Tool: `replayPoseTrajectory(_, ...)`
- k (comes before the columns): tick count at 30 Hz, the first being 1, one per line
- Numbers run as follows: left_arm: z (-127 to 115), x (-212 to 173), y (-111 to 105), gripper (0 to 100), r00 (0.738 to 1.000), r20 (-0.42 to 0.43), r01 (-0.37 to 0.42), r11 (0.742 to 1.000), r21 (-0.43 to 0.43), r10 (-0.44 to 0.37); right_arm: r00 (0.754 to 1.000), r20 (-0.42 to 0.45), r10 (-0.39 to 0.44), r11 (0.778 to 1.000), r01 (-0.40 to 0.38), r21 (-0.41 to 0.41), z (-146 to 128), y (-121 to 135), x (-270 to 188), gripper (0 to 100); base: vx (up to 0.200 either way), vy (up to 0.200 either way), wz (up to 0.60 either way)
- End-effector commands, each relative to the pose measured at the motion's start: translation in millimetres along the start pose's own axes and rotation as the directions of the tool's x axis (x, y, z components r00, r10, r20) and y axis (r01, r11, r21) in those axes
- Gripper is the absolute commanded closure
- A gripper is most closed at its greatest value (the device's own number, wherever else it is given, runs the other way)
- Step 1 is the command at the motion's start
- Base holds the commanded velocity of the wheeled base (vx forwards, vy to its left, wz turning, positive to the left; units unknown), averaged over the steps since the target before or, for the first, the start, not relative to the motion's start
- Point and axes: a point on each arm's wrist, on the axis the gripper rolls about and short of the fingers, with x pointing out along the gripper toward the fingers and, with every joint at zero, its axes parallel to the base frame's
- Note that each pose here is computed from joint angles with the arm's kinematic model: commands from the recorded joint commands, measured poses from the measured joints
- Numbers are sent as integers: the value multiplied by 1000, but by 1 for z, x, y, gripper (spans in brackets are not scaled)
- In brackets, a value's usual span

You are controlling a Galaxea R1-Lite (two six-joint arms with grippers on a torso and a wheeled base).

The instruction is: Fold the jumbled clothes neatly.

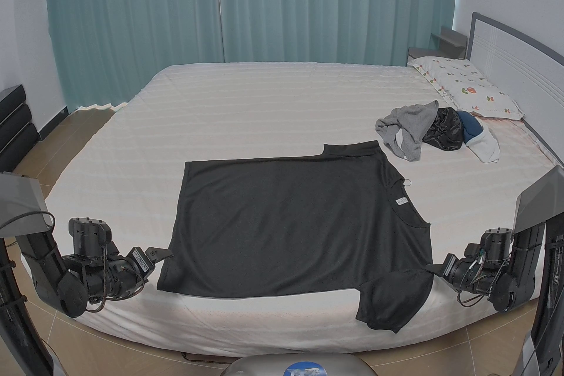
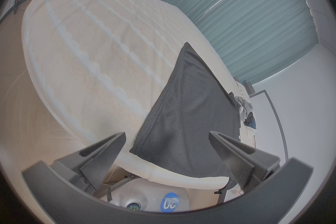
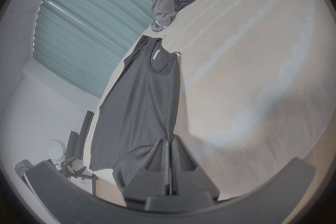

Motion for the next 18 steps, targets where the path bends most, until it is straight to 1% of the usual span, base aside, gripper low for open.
replayPoseTrajectory(1,0,1,1,0,1000,-1,-5,1000,-1,5,1000,7,-10,1000,9,8,-1,-1,-11,100,0,0,0)
replayPoseTrajectory(10,-2,1,2,0,1000,-6,-14,1000,-2,14,999,14,-30,999,30,20,-4,-5,-24,100,0,0,0)
replayPoseTrajectory(18,-4,5,6,0,999,-27,-24,1000,5,24,999,15,-34,999,34,16,-4,-8,-22,100,0,0,0)
